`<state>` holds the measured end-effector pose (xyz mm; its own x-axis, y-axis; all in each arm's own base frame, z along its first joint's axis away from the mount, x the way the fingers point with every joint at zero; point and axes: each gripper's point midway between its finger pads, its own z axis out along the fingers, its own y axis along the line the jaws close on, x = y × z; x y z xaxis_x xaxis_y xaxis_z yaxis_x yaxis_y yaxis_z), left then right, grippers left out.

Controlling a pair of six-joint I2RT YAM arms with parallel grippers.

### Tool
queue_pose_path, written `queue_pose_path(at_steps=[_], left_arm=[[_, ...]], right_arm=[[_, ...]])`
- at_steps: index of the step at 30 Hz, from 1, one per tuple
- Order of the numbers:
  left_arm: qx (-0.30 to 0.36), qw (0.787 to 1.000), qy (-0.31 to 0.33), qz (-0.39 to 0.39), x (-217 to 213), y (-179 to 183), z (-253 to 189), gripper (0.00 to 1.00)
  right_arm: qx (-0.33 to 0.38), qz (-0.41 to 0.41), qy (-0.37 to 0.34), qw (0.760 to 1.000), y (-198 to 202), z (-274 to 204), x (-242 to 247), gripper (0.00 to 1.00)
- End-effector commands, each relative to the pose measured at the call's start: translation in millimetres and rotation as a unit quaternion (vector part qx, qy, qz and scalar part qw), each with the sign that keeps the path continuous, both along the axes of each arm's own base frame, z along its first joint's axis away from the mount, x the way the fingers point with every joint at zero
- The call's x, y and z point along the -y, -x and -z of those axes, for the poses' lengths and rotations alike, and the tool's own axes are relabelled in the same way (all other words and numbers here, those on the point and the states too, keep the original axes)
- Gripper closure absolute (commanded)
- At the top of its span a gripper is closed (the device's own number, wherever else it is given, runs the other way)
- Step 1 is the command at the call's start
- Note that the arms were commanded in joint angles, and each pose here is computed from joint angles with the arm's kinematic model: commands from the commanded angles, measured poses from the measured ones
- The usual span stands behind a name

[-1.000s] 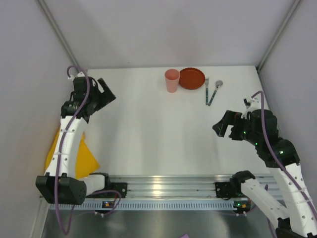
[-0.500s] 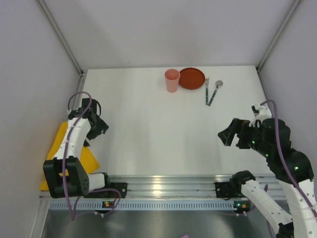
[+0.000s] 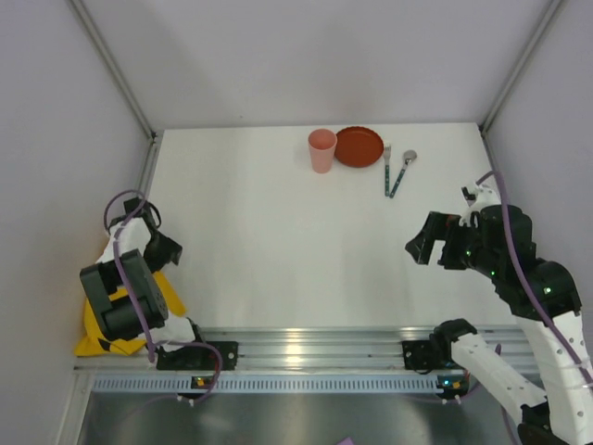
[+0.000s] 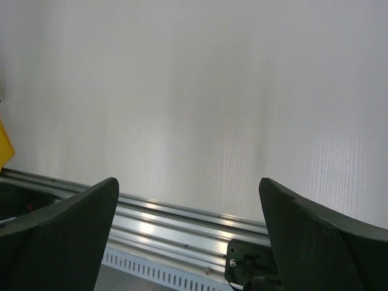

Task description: Set the dinner table for one person

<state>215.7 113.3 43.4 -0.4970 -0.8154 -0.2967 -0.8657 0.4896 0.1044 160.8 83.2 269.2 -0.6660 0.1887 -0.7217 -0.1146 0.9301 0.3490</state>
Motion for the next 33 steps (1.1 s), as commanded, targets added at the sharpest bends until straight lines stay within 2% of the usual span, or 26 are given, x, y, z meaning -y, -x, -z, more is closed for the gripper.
queue_pose_path(at_steps=[1, 7, 9, 11, 12, 15, 18, 23, 30, 33], left_arm=[[0.005, 1.000, 0.000, -0.002, -15.4, -7.2, 14.8, 0.05], [-0.012, 1.000, -0.006, -0.003, -33.9, -6.1, 31.0, 0.06], [-0.026, 1.000, 0.001, -0.012, -39.5, -1.4, 38.9, 0.09], [-0.040, 0.999, 0.015, -0.022, -41.1, 3.1, 48.6, 0.23], [-0.043, 0.998, 0.015, -0.035, -45.8, 4.3, 49.7, 0.40], [-0.061, 0.997, 0.009, -0.051, -54.3, 12.2, 55.5, 0.60], [-0.074, 0.995, 0.010, -0.062, -56.7, 18.6, 60.6, 0.69], [-0.086, 0.994, 0.012, -0.069, -58.3, 22.3, 65.7, 1.00], [-0.074, 0.995, 0.033, -0.057, -51.8, 13.1, 64.5, 1.00], [-0.049, 0.999, 0.008, -0.006, -31.7, -12.8, 49.8, 1.00]], right_arm=[[0.002, 0.011, 0.012, 1.000, -9.1, -3.9, 2.2, 0.00], [-0.009, 0.021, -0.003, 1.000, -27.1, -5.5, -7.0, 0.00], [-0.012, 0.028, -0.008, 0.999, -31.8, -4.9, -8.5, 0.00], [-0.019, 0.031, -0.011, 0.999, -36.0, -2.5, -10.8, 0.00], [-0.022, 0.035, -0.015, 0.999, -36.9, -2.1, -11.5, 0.00], [-0.027, 0.040, -0.020, 0.999, -41.4, -2.0, -13.7, 0.00], [-0.026, 0.042, -0.020, 0.999, -44.6, -3.7, -14.5, 0.00], [-0.025, 0.047, -0.015, 0.998, -47.3, -4.8, -12.3, 0.00], [-0.012, 0.064, -0.005, 0.998, -47.8, -7.8, -4.5, 0.00], [-0.002, 0.075, 0.007, 0.997, -45.7, -9.0, 3.4, 0.00]])
